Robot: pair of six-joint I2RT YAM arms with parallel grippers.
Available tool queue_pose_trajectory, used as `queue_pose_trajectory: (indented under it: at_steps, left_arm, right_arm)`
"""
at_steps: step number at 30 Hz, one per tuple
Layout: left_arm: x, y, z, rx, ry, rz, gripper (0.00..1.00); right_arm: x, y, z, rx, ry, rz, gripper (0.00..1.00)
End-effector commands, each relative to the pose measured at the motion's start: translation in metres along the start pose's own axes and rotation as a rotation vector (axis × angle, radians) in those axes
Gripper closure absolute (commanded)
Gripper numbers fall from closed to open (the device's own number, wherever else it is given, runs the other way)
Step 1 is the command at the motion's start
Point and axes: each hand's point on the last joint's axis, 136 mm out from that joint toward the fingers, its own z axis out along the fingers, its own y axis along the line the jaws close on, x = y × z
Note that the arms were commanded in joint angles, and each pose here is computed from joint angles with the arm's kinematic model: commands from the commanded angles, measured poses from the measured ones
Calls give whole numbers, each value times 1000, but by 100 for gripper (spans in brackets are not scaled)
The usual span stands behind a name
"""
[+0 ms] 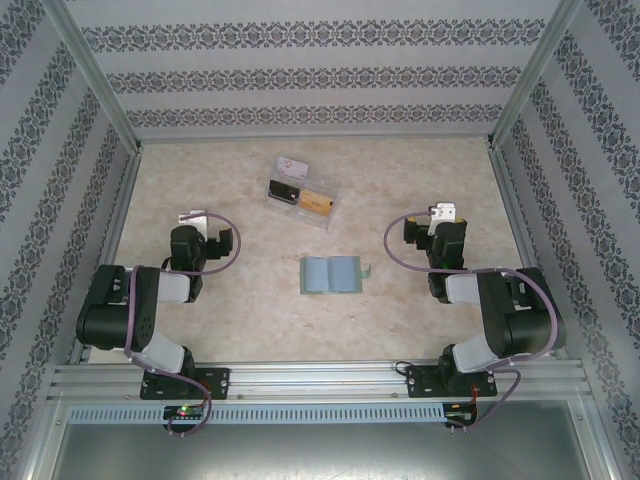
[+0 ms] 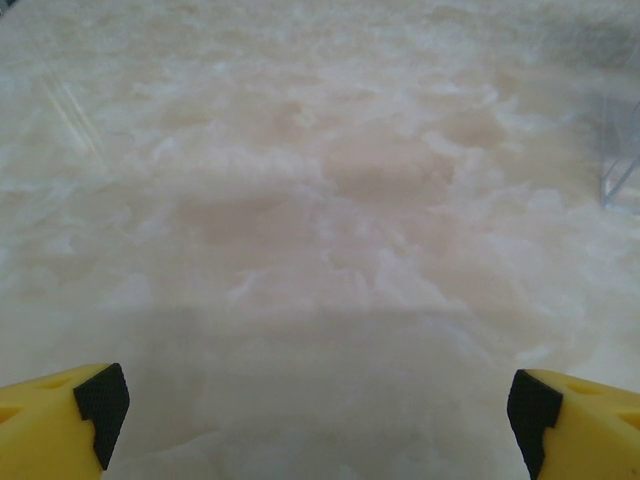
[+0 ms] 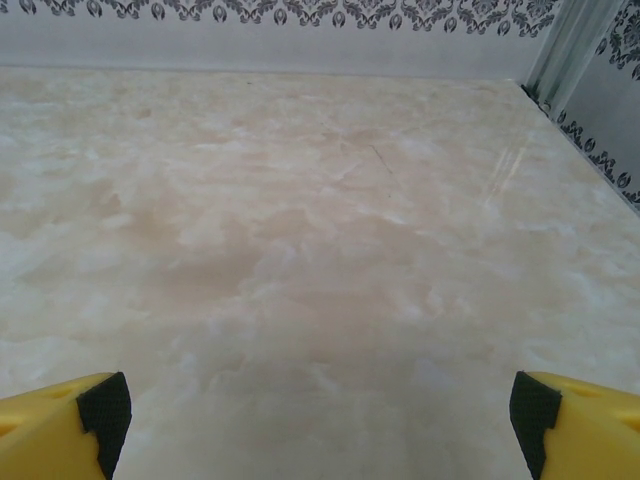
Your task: Take the credit cards out of the card holder
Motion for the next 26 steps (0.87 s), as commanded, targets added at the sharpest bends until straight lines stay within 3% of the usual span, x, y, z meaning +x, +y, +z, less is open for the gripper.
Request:
queue_pose_trajectory:
  at_steps: [1, 23, 26]
  left_arm:
    - [-23, 4, 2, -16, -76, -4, 1]
    - [-23, -2, 4, -8, -67, 26, 1]
    - [-23, -2, 4, -9, -68, 27, 1]
  right_arm:
    - [-12, -9, 2, 33, -44, 31, 2]
    - [-11, -12, 2, 32, -40, 42, 2]
    - [-7, 11, -8, -122, -67, 1, 2]
